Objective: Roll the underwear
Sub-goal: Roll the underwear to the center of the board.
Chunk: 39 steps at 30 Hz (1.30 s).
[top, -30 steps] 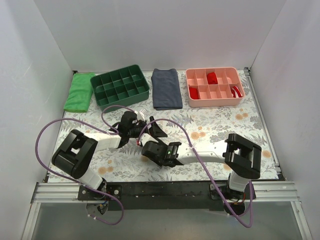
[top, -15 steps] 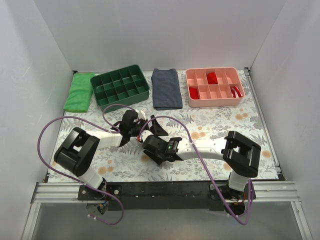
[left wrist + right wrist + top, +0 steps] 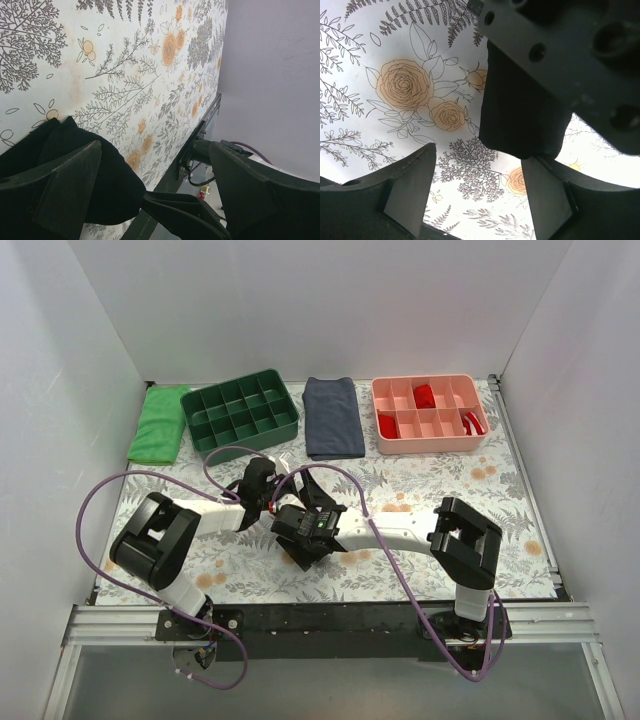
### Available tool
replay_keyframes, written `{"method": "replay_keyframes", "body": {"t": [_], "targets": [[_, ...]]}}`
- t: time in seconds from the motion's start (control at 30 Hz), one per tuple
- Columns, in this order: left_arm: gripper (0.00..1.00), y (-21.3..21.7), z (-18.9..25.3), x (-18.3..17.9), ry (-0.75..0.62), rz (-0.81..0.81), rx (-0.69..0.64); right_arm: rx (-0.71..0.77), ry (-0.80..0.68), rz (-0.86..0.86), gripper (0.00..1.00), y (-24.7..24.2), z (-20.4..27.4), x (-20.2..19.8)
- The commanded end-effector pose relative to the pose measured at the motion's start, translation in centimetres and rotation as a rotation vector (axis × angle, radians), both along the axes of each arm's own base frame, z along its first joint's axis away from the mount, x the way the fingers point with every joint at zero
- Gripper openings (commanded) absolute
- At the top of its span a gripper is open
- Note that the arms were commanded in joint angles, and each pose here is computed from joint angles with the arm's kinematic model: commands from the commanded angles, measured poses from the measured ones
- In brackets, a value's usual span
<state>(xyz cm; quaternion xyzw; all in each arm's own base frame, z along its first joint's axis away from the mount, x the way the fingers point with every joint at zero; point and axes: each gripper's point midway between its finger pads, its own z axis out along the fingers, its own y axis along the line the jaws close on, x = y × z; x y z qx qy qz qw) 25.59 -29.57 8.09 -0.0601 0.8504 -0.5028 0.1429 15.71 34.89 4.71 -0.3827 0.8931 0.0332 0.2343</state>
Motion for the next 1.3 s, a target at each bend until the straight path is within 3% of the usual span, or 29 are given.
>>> {"method": "replay_keyframes", "body": {"t": [0.0,0.6,1.0,1.17,1.27], "targets": [[0.9,2.3,-6.2,-5.3,0.162,-0.088,0.177,0.095,-0.171,-0.209,0.78,-0.1,4.2,5.1],[0.89,2.5,-6.4,-5.5,0.167,-0.086,0.19,0.192,-0.299,-0.213,0.78,-0.8,11.8,4.8],[0.88,3.0,-6.8,-6.0,0.187,-0.083,0.206,0.175,-0.408,-0.235,0.78,-1.5,12.2,6.1],[0.89,2.9,-6.7,-5.9,0.186,-0.078,0.202,0.319,-0.414,-0.193,0.79,-1.0,13.0,4.5],[0.88,2.7,-6.6,-5.8,0.185,-0.081,0.196,0.416,-0.384,-0.08,0.78,0.0,13.4,2.7]]}}
